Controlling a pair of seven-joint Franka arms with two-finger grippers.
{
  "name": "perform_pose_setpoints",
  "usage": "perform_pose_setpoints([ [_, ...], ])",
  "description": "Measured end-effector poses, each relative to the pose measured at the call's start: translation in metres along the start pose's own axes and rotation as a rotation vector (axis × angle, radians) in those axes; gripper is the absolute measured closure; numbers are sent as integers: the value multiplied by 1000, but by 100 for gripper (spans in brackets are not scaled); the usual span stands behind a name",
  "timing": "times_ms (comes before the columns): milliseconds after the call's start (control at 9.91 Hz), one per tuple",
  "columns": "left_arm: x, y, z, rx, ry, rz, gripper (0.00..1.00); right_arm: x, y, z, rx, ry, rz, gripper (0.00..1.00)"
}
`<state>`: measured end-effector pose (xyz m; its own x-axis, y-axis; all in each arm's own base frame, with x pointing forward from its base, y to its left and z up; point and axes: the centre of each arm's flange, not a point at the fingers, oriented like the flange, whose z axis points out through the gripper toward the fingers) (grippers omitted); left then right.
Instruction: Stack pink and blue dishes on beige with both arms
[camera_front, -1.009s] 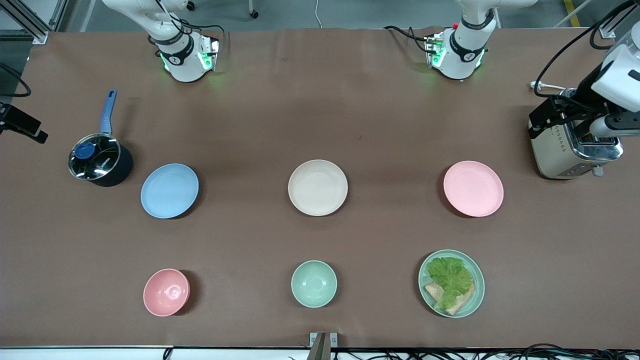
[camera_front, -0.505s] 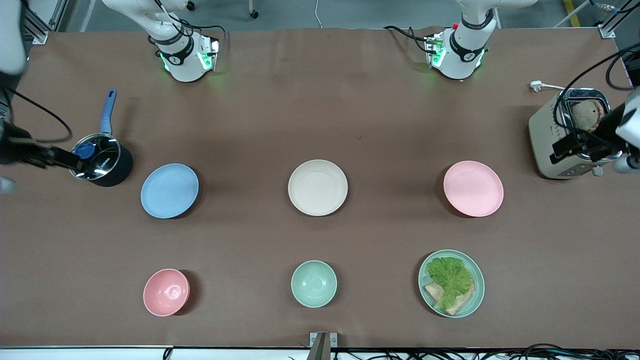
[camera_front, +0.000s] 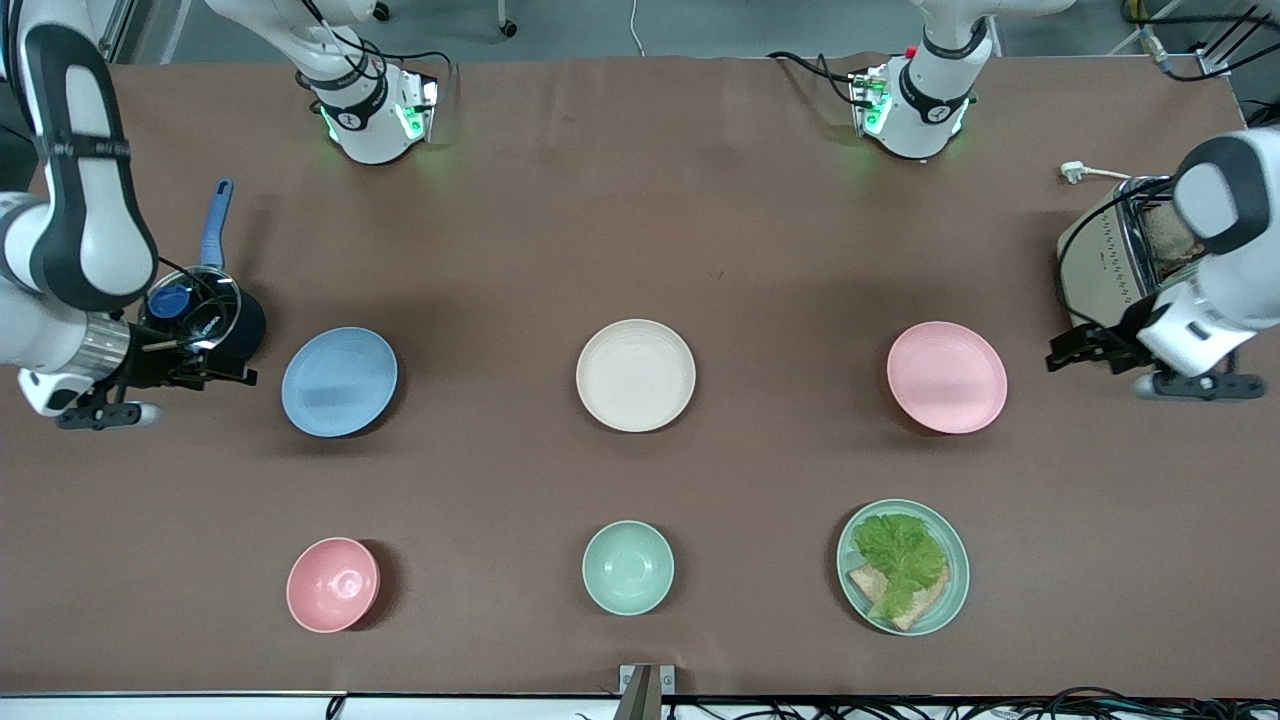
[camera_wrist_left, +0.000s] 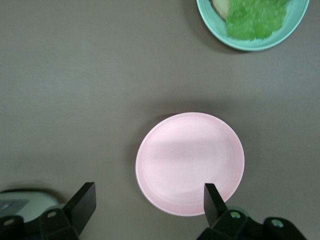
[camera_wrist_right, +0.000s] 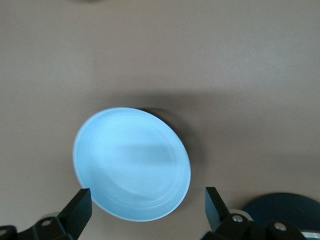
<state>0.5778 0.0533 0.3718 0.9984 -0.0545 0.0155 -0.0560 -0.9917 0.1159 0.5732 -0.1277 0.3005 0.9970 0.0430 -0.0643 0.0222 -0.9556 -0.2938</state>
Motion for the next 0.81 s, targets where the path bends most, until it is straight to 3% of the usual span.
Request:
perform_pose_setpoints([
  [202,3,-6,46,-41,-11,15,7,-14,30,52,81,3,-11,0],
  [505,7,-19,100,-28,-19,23,11,-29,42,104,90,22,-23,4],
  [807,-5,-44,144,-43,-51,72,20,-32,47,121,131,39,-32,24],
])
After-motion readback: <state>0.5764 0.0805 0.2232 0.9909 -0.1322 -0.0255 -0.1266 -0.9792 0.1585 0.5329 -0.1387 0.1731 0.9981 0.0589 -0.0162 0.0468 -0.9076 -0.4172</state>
